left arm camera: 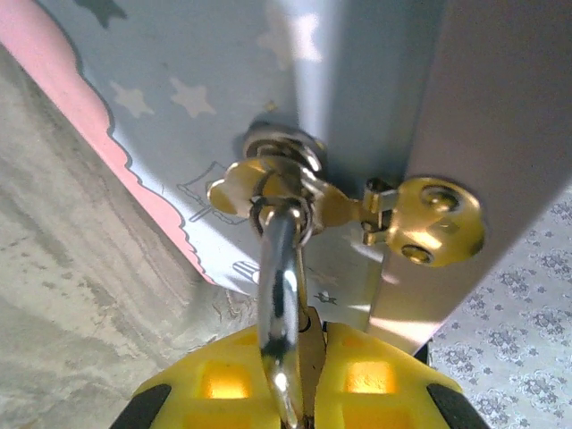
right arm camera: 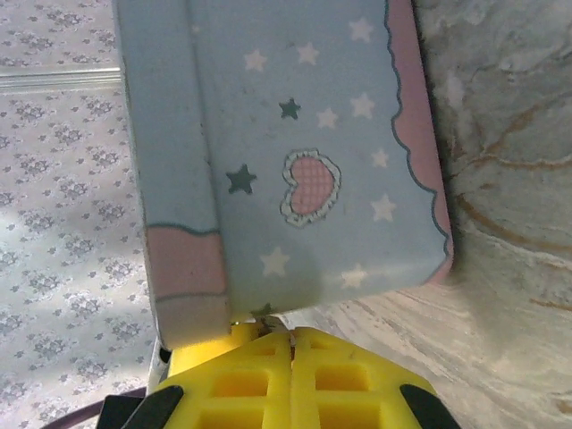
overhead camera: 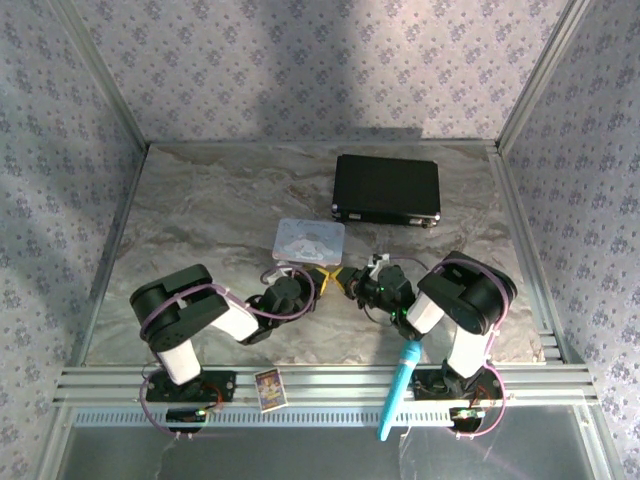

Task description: Unlock the padlock with the key

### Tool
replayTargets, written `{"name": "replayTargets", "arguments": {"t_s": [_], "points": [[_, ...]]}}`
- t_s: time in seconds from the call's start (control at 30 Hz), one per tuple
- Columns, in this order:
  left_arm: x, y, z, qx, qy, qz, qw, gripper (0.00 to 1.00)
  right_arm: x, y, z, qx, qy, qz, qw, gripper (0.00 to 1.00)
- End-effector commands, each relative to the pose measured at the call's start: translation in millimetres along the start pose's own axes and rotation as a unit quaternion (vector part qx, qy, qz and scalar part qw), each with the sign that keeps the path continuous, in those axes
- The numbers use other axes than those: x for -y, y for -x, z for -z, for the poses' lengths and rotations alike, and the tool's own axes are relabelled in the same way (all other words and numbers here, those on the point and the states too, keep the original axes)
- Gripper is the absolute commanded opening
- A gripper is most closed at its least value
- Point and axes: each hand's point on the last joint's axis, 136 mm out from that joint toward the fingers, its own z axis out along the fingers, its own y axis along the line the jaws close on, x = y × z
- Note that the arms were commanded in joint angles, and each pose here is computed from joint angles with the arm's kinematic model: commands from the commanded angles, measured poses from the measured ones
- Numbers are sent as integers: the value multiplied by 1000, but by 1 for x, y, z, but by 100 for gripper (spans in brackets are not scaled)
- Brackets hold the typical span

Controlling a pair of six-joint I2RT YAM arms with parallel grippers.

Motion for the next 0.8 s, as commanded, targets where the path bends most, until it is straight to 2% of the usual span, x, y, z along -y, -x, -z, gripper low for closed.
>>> {"name": "replayTargets", "arguments": {"t_s": [0.0, 0.33, 0.43, 0.47, 0.63, 0.77], "points": [[51, -58, 7, -117, -86, 3, 989, 0, -28, -6, -9, -22, 46, 18, 999, 0], [50, -64, 5, -123, -69, -5, 990, 0, -35, -31, -22, -42, 54, 33, 997, 0], [43, -53, 9, -103, -62, -1, 993, 0, -25, -30, -17, -32, 40, 41, 998, 18], [40, -49, 10, -97, -55, -1, 994, 0, -20, -28, -13, -26, 32, 44, 998, 21], [17, -32, 14, -63, -2, -7, 998, 0, 4, -25, 7, -20, -19, 56, 998, 26], [12, -24, 16, -51, 19, -15, 998, 0, 26, -25, 24, -16, -79, 87, 993, 25]]}}
